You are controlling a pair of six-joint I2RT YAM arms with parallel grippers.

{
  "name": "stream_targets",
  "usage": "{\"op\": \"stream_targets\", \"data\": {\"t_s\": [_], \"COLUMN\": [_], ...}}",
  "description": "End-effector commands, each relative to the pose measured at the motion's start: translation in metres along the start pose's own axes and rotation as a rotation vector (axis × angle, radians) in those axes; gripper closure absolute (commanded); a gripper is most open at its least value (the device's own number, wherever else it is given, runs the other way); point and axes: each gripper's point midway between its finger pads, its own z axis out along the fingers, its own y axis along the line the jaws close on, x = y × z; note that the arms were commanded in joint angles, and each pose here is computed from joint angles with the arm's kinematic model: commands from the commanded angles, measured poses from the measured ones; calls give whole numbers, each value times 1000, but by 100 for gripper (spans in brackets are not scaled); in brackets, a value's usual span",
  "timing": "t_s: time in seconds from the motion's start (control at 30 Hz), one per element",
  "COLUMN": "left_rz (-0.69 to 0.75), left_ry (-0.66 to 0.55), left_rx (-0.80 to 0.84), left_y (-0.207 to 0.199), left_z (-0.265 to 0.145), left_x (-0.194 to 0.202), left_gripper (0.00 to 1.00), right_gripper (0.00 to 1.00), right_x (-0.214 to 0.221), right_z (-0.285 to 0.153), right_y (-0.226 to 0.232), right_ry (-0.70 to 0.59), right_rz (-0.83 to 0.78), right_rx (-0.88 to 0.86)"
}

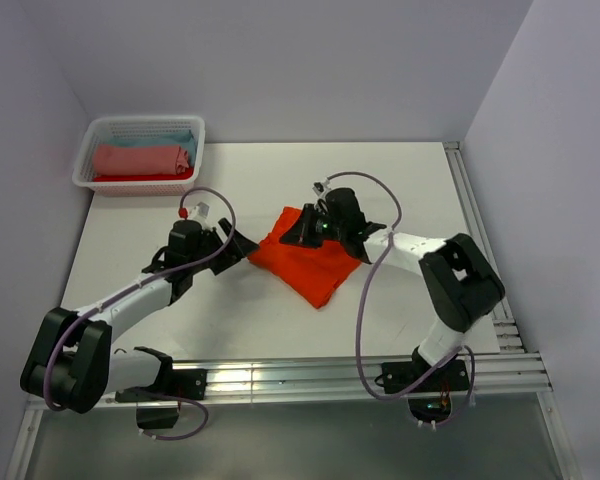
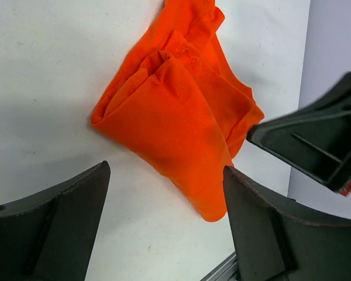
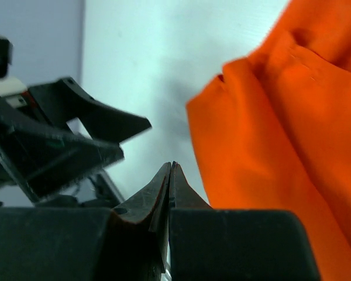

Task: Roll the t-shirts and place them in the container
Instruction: Roll the tshirt

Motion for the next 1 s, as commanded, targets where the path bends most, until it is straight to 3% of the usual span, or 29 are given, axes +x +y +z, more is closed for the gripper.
{"op": "stream_targets", "data": {"t_s": [0.0, 0.13, 0.5, 0.7, 0.97], "left_rz": [10, 9, -1, -33, -56], "left_ry": [-41, -36, -10, 10, 15], "left_rx": [11, 0, -3, 15, 0], "left_y": [-2, 2, 11, 19, 30], "left_z": [-4, -5, -1, 10, 31], "left_x": [-7, -5, 4, 14, 15], "left_gripper": [16, 16, 16, 16, 18], "right_gripper": [100, 100, 100, 100, 95], "right_x": [-17, -14, 15, 9, -24], "right_z": [10, 30, 75, 81, 44], "right_y": [46, 29, -58, -57, -9], "right_ry": [-55, -77, -119, -112, -159], "right_rz": [62, 126, 256, 224, 38], "right_rx": [-249, -275, -127, -115, -147]}}
